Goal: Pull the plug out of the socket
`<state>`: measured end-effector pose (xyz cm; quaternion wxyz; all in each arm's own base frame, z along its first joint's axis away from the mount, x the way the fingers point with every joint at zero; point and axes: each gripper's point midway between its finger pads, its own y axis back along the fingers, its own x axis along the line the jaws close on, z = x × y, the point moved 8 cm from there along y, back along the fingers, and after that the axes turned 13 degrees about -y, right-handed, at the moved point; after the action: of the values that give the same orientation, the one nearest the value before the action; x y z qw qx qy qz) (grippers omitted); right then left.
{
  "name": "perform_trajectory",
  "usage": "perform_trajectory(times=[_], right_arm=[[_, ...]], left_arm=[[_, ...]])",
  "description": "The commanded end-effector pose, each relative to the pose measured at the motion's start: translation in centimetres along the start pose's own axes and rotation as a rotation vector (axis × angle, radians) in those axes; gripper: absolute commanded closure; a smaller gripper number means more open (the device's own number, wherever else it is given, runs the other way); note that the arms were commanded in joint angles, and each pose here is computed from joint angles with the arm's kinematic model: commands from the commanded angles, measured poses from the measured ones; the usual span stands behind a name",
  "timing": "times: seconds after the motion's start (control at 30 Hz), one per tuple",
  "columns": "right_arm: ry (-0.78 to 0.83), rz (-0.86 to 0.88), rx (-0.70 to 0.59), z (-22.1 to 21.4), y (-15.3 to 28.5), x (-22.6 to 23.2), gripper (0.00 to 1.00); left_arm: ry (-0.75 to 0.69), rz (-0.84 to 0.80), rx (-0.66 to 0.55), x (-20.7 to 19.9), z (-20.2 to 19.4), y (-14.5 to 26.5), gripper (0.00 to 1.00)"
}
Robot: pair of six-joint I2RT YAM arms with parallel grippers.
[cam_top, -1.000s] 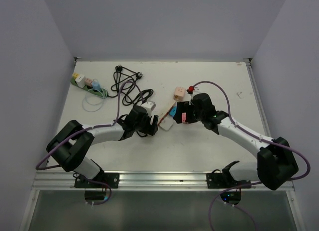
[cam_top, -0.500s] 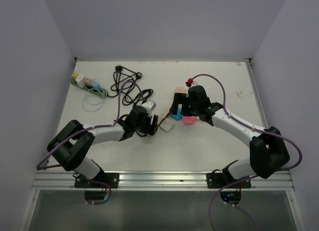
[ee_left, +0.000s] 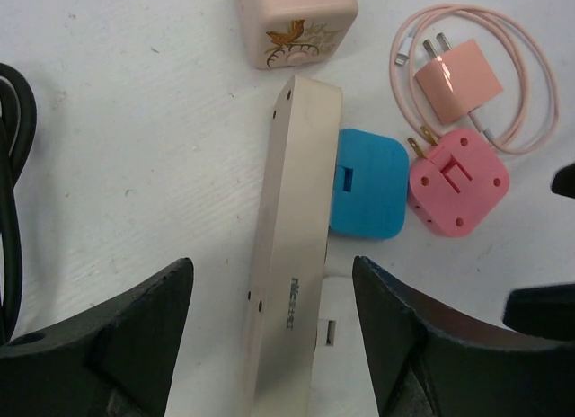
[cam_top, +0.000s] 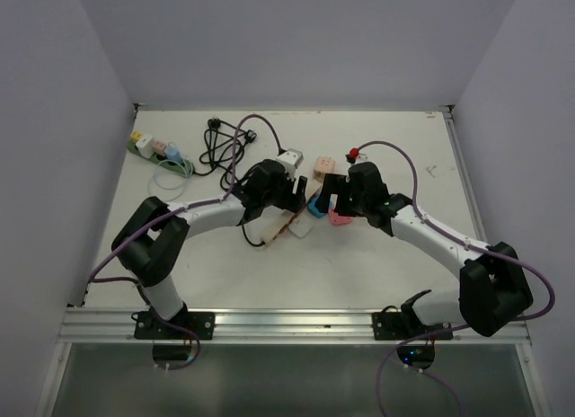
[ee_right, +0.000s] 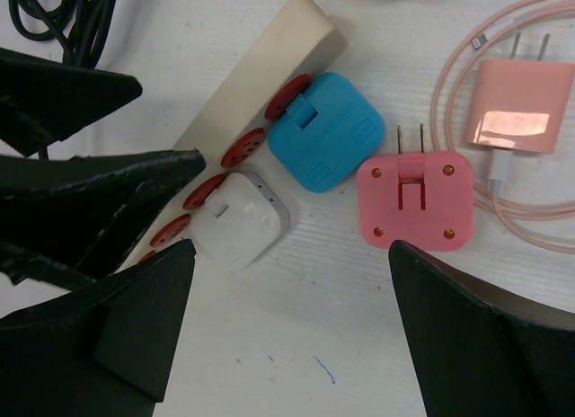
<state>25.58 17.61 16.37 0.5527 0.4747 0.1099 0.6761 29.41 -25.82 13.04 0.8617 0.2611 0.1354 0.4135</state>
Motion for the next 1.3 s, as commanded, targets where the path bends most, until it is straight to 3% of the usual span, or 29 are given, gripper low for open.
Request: perform_trajectory(times=[0.0,0.5,0.93,1.1,1.2,1.23,1.27], right_arm=[[-0.034,-0.018,-0.070,0.8,1.1,-0.7,0.07],[-0.061,-0.055,-0.098,0.0,2.0,-3.1,0.07],[-0.060,-0.058,-0.086,-0.5,1.9,-3.6,0.07],[-0.057,-0.028,-0.073,-0.7,1.8,-3.5,0.07],[-0.062,-0.001,-0.076,-0.6,1.7,-3.1,0.07],[-0.066,0.010,-0.070,-0.6,1.8,-2.9,0.07],[-0.073,0.021,-0.070,-0.4,1.8,-2.6,0.07]], left_arm=[[-0.073,0.005,0.053,0.0,0.7,-2.0,0.25],[-0.253,-0.011,0.266,-0.8,-0.1,-4.6,0.33],[-0.215,0.010,0.270,-1.0,-0.2,-6.7,0.44],[-0.198,0.005,0.269,-1.0,-0.4,-7.0,0.62],[-0.184,0.000,0.242,-1.2,0.1,-6.3,0.81],[-0.177,0.001,0.222,-1.1,0.5,-6.2,0.94],[-0.167,-0.006,0.217,-1.2,0.3,-5.9,1.00]])
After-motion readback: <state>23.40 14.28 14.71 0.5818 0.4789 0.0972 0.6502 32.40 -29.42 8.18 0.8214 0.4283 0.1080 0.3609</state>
